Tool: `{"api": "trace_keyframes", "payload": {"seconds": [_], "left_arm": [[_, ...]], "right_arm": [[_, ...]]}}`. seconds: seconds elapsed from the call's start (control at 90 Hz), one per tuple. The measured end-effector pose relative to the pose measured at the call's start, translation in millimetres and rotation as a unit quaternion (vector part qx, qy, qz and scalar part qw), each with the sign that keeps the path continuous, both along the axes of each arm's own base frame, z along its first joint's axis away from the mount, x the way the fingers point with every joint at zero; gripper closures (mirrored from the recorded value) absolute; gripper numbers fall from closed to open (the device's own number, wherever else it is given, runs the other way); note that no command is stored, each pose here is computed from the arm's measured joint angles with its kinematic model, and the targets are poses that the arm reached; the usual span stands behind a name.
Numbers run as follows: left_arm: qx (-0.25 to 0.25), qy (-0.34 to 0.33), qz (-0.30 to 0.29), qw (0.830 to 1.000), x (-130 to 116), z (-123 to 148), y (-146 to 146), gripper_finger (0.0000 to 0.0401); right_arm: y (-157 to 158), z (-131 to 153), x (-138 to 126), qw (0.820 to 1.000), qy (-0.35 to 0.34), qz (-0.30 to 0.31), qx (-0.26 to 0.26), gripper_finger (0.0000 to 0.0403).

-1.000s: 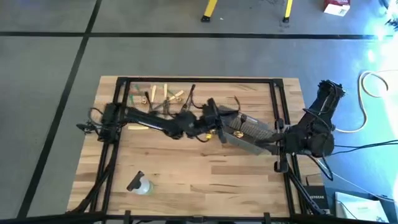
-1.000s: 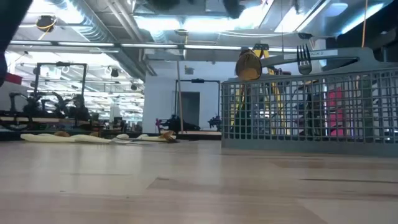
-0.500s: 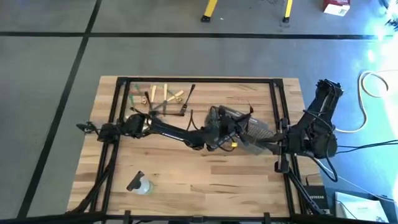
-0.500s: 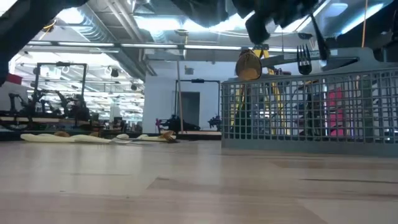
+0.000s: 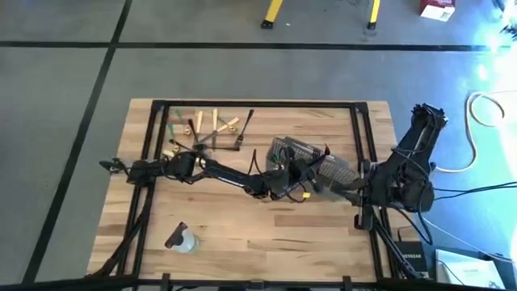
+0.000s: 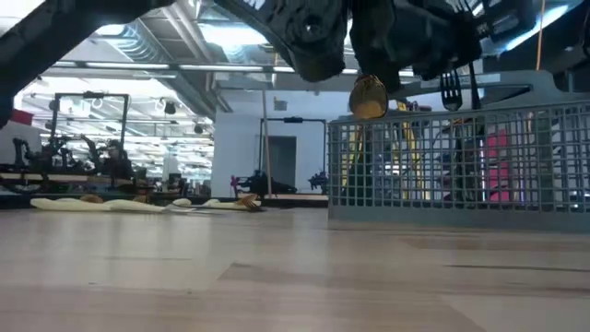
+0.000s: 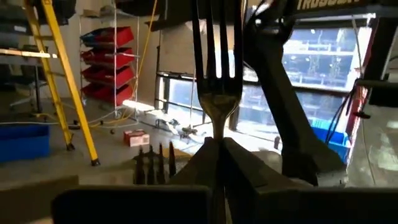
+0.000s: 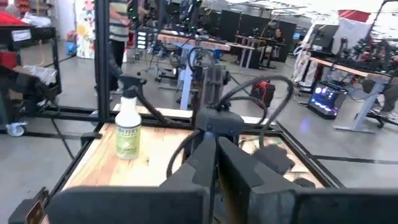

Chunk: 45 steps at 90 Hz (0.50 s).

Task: Sort silverware
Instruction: Put the black fork into the cutlery rack

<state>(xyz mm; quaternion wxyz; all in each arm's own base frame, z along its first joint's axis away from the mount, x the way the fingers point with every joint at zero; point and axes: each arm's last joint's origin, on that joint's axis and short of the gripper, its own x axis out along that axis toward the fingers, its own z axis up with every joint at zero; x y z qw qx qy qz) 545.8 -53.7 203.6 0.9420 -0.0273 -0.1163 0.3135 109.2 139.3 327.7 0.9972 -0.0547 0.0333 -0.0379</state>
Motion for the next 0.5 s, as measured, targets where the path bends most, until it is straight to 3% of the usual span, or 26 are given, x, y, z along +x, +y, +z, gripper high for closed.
{"api": "trace_keyframes", "payload": {"seconds": [0.3,0.5], "left_arm": [[0.040,0.030,0.026,0.998,-0.6,-5.5,-4.5,0.0399],[0.033,0.034,0.036,0.998,-1.7,-5.4,-9.3,0.0368]], "right_arm": [[5.2,-3.8,2.6,1.000,0.007,0.014,-0.007,0.0403],[5.8,-3.9,2.6,1.000,0.009,0.024,-0.001,0.0403]]}}
